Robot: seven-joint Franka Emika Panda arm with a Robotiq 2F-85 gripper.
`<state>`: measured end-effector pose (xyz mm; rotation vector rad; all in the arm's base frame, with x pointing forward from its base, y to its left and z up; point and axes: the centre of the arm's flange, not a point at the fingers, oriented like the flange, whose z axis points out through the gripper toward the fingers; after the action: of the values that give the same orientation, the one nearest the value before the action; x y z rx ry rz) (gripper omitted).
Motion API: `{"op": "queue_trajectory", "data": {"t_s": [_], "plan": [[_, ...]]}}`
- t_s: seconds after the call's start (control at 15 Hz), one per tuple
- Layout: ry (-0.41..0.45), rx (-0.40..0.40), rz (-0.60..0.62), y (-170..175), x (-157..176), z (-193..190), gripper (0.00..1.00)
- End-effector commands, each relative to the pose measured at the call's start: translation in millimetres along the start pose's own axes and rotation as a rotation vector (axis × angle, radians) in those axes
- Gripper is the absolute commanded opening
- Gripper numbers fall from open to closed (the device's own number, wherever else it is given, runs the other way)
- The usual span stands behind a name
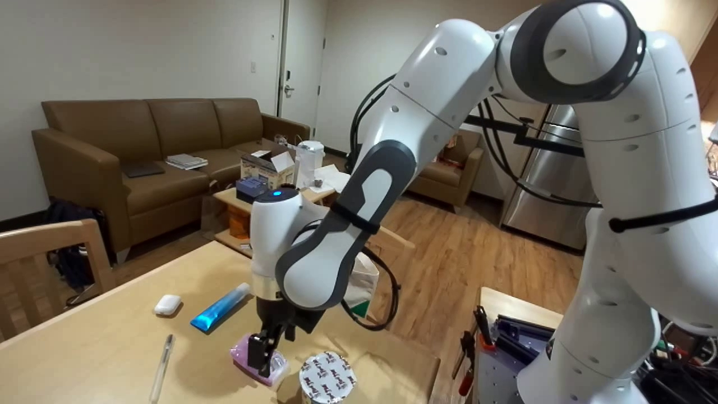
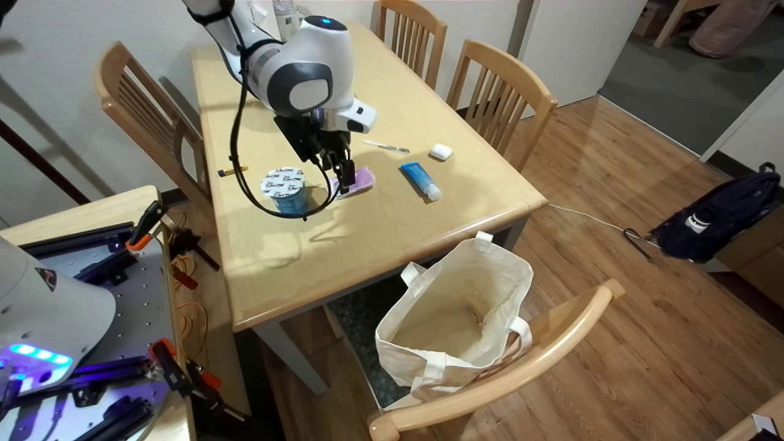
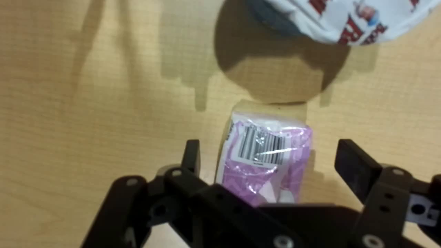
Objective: Put the purple packet in the bag
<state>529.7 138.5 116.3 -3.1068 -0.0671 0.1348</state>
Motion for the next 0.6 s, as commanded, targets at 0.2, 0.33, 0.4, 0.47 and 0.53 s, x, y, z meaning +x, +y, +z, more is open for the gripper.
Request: {"op": "queue_trajectory", "data": {"t_s": [0.2,0.33,0.4,0.47,0.53], "plan": [[-0.024,0.073,-0.058,-17.6,-11.2,2.0,0.67],[-0.039,0.031,-0.063,-19.4,-13.6,3.9,0.54],[-0.009,0.004,-0.053,-16.3,-16.4,-0.7,0.47],[-0.005,-0.026,-0.07,-15.8,-17.0,0.6,0.41],[-0.004,-0.055,-0.075,-15.7,-16.0,0.3,0.34]]}}
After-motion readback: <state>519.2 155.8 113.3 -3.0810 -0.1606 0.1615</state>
